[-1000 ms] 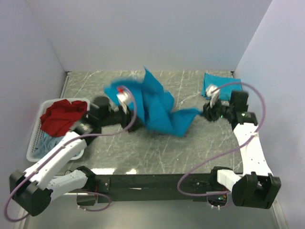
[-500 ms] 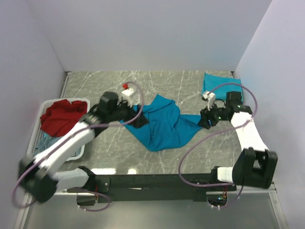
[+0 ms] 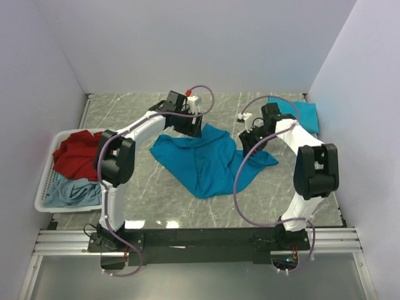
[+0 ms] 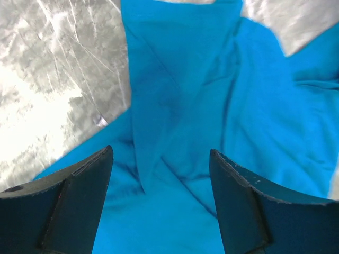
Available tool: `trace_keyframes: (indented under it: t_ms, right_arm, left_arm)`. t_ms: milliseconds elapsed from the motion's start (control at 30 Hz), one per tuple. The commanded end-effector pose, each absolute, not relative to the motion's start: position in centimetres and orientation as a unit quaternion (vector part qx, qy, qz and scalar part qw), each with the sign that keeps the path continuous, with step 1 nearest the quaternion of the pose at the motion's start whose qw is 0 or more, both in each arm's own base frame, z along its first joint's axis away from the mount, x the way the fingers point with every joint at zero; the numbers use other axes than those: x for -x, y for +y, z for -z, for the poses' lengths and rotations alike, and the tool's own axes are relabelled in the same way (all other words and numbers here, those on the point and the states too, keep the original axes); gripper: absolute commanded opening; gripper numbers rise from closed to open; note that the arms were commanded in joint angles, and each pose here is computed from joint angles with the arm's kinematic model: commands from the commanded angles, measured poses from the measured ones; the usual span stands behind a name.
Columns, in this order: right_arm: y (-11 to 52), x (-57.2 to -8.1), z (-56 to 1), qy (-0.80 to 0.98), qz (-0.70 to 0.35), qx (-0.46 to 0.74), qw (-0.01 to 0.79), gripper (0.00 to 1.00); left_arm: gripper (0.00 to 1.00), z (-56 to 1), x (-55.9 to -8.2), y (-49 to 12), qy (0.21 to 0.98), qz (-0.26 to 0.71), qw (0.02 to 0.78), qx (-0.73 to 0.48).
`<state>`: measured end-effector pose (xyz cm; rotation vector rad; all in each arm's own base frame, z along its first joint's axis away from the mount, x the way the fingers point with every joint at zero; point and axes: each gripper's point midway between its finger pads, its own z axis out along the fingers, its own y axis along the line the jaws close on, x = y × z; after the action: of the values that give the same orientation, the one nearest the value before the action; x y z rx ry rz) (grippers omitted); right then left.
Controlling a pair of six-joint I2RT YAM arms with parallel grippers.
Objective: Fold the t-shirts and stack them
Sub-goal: Flatten the tshirt out
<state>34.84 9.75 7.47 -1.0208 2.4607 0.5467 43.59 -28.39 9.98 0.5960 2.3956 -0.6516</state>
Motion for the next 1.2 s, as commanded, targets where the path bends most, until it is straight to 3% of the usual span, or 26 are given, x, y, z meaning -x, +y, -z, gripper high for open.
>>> trace_keyframes:
  t_ms: [0, 233, 333, 433, 500, 600, 633, 667, 733, 800, 900, 1033, 1167]
  right_arm:
    - [9.3, -36.2, -7.8, 0.891, -0.168, 0.366, 0.207, 0.6]
    - [9.6, -35.6, -5.8, 0.897, -0.15, 0.375, 0.181, 0.59]
    - [9.5, -35.7, -5.3, 0.9, -0.142, 0.372, 0.177, 0.59]
    - [9.6, -35.7, -4.9, 0.902, -0.138, 0.372, 0.168, 0.56]
    - [9.7, -35.7, -4.6, 0.903, -0.136, 0.374, 0.164, 0.54]
    - [10.2, -35.5, -4.6, 0.901, -0.138, 0.381, 0.155, 0.37]
    - [10.4, -35.5, -4.8, 0.899, -0.143, 0.383, 0.156, 0.23]
    - [10.5, -35.6, -5.5, 0.898, -0.143, 0.384, 0.162, 0.16]
    - [10.5, -35.8, -6.3, 0.896, -0.142, 0.385, 0.173, 0.02]
    - [10.5, -36.2, -8.2, 0.891, -0.133, 0.39, 0.194, 0.0]
    - [10.2, -37.3, -11.9, 0.881, -0.109, 0.396, 0.235, 0.0]
    - [9.9, -39.1, -19.5, 0.856, -0.071, 0.402, 0.318, 0.0]
    - [10.0, -39.2, -30.4, 0.803, -0.054, 0.409, 0.43, 0.0]
  left_arm:
    - [0.78, -8.6, -44.0, -28.5, 0.9, 0.209, 0.283, -0.258]
    - [0.75, -4.7, -45.6, -29.7, 0.912, 0.176, 0.263, -0.262]
    - [0.67, -3.6, -46.2, -30.1, 0.918, 0.153, 0.258, -0.261]
    - [0.52, -3.2, -46.6, -30.2, 0.921, 0.142, 0.255, -0.259]
    - [0.36, -3.1, -46.5, -30.1, 0.921, 0.141, 0.256, -0.257]
    - [0.11, -3.7, -46.4, -30.3, 0.919, 0.149, 0.259, -0.258]
    - [0.07, -3.9, -46.1, -30.3, 0.918, 0.152, 0.258, -0.259]
    - [0.01, -4.1, -46.0, -30.4, 0.917, 0.155, 0.259, -0.26]
    - [0.0, -4.9, -45.8, -30.3, 0.915, 0.16, 0.264, -0.261]
    - [0.0, -5.9, -46.3, -29.9, 0.913, 0.151, 0.28, -0.254]
    - [0.0, -9.9, -48.4, -28.5, 0.905, 0.131, 0.338, -0.222]
    - [0.0, -21.5, -51.2, -25.1, 0.864, 0.14, 0.458, -0.154]
    - [0.0, -32.8, -50.6, -22.1, 0.806, 0.153, 0.558, -0.125]
